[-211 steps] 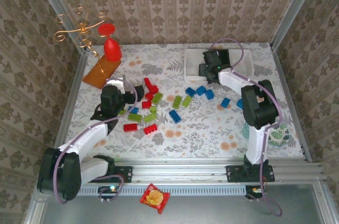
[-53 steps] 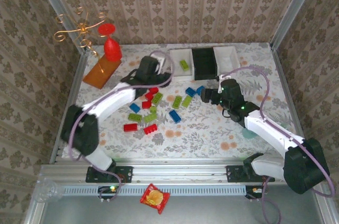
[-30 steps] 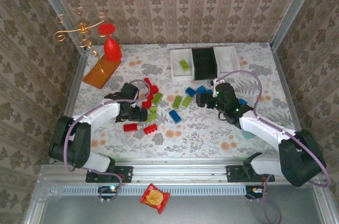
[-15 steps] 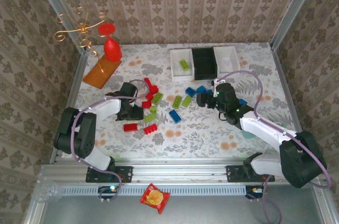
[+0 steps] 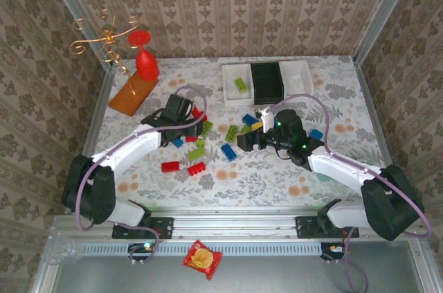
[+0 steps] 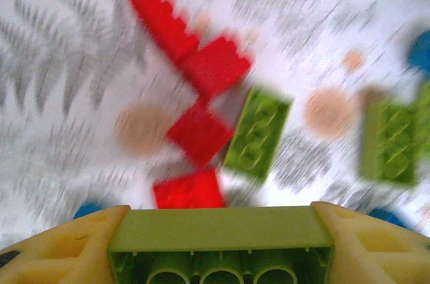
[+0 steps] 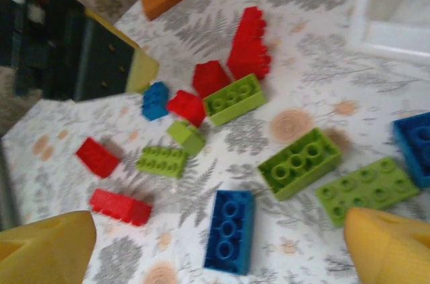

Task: Sort the legos into containers by color
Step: Place the lego in the container, then pick up the lego from the center of the table.

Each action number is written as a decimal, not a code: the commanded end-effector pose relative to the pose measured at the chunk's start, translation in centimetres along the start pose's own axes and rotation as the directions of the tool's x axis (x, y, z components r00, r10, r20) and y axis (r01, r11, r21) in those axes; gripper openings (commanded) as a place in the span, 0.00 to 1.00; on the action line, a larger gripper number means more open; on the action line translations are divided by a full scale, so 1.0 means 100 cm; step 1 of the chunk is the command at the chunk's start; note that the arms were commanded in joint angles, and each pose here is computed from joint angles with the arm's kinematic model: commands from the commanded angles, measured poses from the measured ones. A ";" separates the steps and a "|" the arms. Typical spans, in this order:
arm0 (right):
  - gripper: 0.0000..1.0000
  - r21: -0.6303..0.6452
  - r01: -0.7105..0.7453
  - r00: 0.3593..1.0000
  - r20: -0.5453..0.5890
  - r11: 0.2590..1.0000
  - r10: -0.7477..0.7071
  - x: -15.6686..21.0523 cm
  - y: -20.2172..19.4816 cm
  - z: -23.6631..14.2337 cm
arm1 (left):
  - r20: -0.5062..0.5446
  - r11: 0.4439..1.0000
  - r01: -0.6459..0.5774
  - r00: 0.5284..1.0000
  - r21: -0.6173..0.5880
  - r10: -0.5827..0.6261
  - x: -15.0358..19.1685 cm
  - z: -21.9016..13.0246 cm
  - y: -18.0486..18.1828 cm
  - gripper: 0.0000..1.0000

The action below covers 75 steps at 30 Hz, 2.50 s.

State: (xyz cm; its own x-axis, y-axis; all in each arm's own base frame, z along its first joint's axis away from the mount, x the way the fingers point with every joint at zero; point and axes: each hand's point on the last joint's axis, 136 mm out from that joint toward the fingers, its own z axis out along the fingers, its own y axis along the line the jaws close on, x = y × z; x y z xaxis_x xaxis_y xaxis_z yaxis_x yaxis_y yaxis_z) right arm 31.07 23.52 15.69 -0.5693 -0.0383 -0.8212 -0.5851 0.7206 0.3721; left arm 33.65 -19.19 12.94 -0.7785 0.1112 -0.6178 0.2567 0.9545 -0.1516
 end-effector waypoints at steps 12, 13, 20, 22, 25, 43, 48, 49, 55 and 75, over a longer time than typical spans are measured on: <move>0.99 0.409 -0.095 0.987 0.155 0.908 0.034 -0.008 -0.076 -0.049 | 0.177 0.979 -0.181 0.971 0.093 0.163 -0.133 0.102 -0.105 0.57; 0.99 0.409 -0.097 0.987 0.155 0.907 0.036 -0.008 -0.076 -0.048 | 0.177 0.978 -0.191 0.969 0.087 0.174 -0.139 0.110 -0.108 0.58; 0.99 0.412 -0.101 0.989 0.143 0.906 0.045 -0.005 -0.077 -0.046 | 0.185 0.971 -0.230 0.959 0.059 0.216 -0.168 0.123 -0.117 0.76; 0.99 0.412 -0.100 0.989 0.139 0.906 0.046 -0.005 -0.077 -0.046 | 0.201 0.970 -0.237 0.954 0.052 0.222 -0.173 0.112 -0.117 0.82; 0.99 0.409 -0.097 0.989 0.143 0.907 0.041 -0.006 -0.076 -0.048 | 0.204 0.970 -0.242 0.952 0.035 0.230 -0.169 0.088 -0.109 0.88; 0.99 0.418 -0.092 0.991 0.131 0.904 0.040 -0.001 -0.079 -0.044 | -0.264 1.000 -0.014 0.964 -0.016 0.009 0.076 0.004 -0.016 0.81; 0.99 0.421 -0.092 0.991 0.128 0.903 0.041 0.000 -0.079 -0.045 | -0.268 0.999 0.043 0.962 -0.028 -0.049 0.079 0.024 -0.016 0.76; 0.99 0.422 -0.093 0.991 0.129 0.902 0.041 -0.001 -0.079 -0.045 | -0.269 0.998 0.046 0.962 -0.031 -0.053 0.078 0.028 -0.016 0.74; 0.99 0.400 -0.081 0.991 0.132 0.913 0.030 -0.003 -0.074 -0.047 | -0.275 0.997 0.037 0.960 -0.074 -0.056 0.077 0.041 -0.011 0.63; 0.99 0.061 0.027 0.999 0.035 0.998 -0.029 0.008 -0.013 -0.005 | -0.152 0.995 0.007 0.988 -0.095 -0.021 0.057 0.059 -0.008 0.36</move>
State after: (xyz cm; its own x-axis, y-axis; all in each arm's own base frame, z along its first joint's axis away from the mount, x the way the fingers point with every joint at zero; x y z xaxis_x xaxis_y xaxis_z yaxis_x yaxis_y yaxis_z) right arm 30.60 21.59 13.09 -0.5760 -0.0342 -0.8167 -0.5282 0.7781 0.3400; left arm 31.13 -20.84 3.11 -0.9009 0.1501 -0.4074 0.1983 0.9770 -0.0785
